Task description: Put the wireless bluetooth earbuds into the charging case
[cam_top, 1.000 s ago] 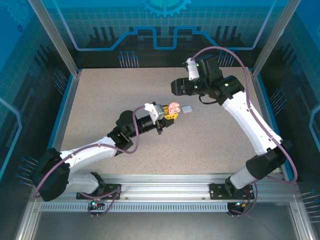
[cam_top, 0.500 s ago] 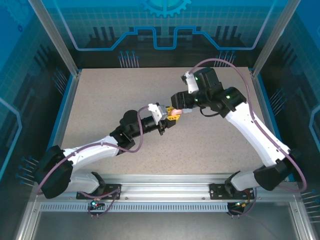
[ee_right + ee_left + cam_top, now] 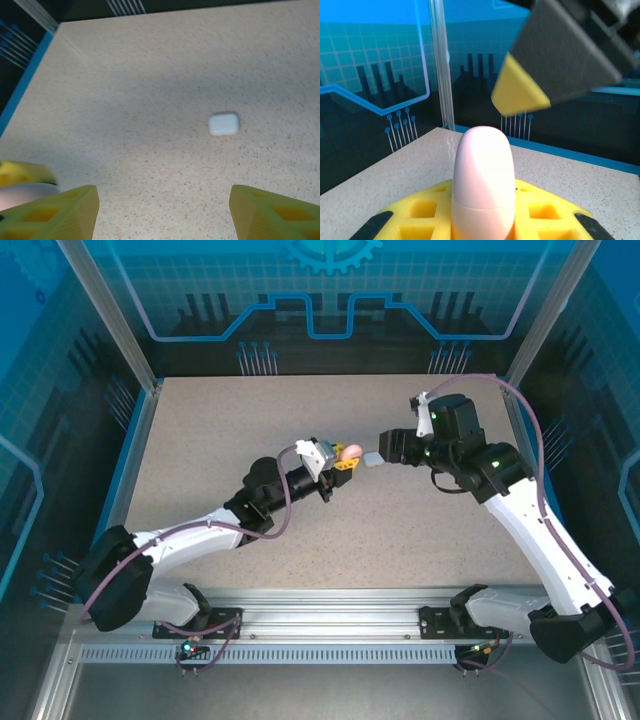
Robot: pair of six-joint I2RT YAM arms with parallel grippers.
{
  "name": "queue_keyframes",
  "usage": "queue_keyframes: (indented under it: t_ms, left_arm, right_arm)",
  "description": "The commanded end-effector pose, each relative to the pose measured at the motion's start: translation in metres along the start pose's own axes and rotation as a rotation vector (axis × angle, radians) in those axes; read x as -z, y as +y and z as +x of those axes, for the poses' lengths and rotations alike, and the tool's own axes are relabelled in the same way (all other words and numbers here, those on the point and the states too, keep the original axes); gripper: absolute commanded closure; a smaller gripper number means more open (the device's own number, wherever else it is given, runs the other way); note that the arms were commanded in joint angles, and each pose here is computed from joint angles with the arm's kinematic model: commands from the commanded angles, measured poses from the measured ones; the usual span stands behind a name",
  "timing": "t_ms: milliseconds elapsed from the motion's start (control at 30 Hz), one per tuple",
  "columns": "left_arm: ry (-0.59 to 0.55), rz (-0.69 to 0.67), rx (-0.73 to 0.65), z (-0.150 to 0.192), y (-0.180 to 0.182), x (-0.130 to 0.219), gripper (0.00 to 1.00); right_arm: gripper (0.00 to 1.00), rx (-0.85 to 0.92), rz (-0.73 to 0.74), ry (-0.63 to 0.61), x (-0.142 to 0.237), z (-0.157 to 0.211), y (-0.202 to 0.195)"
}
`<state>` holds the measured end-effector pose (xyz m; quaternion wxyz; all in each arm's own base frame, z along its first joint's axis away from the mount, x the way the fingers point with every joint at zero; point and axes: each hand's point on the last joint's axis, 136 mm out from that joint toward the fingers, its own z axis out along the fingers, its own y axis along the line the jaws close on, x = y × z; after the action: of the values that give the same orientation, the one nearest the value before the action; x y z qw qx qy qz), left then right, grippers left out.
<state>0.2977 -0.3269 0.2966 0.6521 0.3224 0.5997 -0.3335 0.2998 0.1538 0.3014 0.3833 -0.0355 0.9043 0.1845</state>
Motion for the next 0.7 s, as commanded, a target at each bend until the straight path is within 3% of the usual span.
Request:
queue_keyframes:
  t_ms: [0, 333, 667]
  left_arm:
    - [0.063, -0.089, 0.108, 0.026, 0.015, 0.002, 1.00]
    - [0.338, -0.323, 0.357, 0.111, 0.044, 0.013, 1.00]
    - [0.610, -0.457, 0.588, 0.181, 0.058, 0.001, 1.00]
  right_arm:
    - [0.30, -0.059, 0.059, 0.017, -0.016, 0.021, -0.020]
    - [0.30, -0.202, 0.112, 0.116, -0.054, 0.110, -0.057]
    - [0.29, -0.206, 0.134, 0.098, -0.047, 0.125, -0.069]
